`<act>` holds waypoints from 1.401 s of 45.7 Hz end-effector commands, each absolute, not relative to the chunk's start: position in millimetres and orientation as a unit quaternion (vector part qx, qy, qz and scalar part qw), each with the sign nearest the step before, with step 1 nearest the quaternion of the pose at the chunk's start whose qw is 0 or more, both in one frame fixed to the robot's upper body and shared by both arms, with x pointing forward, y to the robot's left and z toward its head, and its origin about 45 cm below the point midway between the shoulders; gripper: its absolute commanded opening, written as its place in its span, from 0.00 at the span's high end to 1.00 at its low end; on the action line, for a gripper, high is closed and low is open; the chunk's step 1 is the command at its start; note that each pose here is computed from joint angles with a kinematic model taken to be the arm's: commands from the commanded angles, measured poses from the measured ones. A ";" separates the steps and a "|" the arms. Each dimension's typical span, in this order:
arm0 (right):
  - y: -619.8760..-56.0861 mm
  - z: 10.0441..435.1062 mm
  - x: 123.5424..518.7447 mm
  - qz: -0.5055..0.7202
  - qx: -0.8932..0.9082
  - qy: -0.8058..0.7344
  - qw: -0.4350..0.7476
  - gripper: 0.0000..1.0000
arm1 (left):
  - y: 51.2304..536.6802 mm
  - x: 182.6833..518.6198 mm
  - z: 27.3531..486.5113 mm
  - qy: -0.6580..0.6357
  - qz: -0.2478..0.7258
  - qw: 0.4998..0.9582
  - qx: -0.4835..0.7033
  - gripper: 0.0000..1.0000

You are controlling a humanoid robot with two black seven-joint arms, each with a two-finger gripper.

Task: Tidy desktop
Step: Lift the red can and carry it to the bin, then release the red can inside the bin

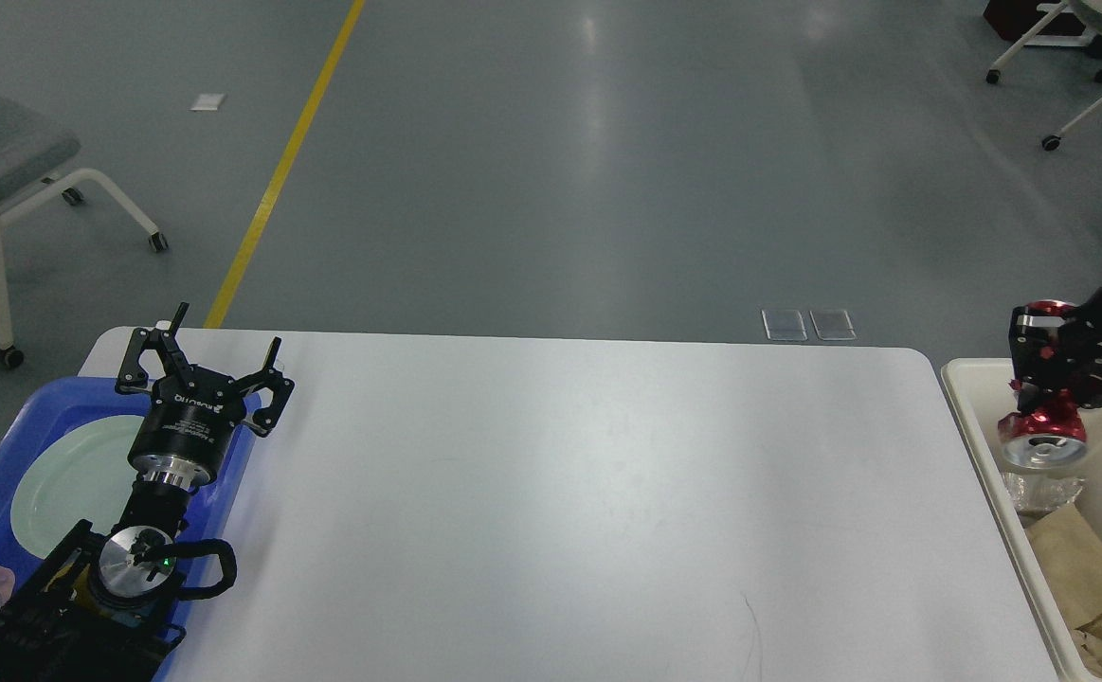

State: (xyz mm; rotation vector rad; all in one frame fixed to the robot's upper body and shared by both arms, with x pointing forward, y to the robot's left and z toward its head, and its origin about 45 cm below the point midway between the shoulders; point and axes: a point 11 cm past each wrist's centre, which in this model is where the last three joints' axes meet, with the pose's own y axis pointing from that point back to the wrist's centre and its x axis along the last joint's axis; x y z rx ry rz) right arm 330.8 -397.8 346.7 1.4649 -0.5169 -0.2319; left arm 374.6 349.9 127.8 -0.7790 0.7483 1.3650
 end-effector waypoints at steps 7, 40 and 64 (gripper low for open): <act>-525.2 261.8 327.1 -0.139 0.585 -0.352 0.717 1.00 | 349.3 374.7 127.7 0.329 0.599 0.645 -0.342 0.01; -587.9 48.1 242.1 -0.027 0.437 -0.494 0.751 1.00 | 349.9 374.6 127.9 0.328 0.600 0.645 -0.342 0.01; -582.2 45.4 245.6 -0.019 0.439 -0.496 0.749 0.00 | 349.4 374.7 127.7 0.329 0.599 0.644 -0.342 0.01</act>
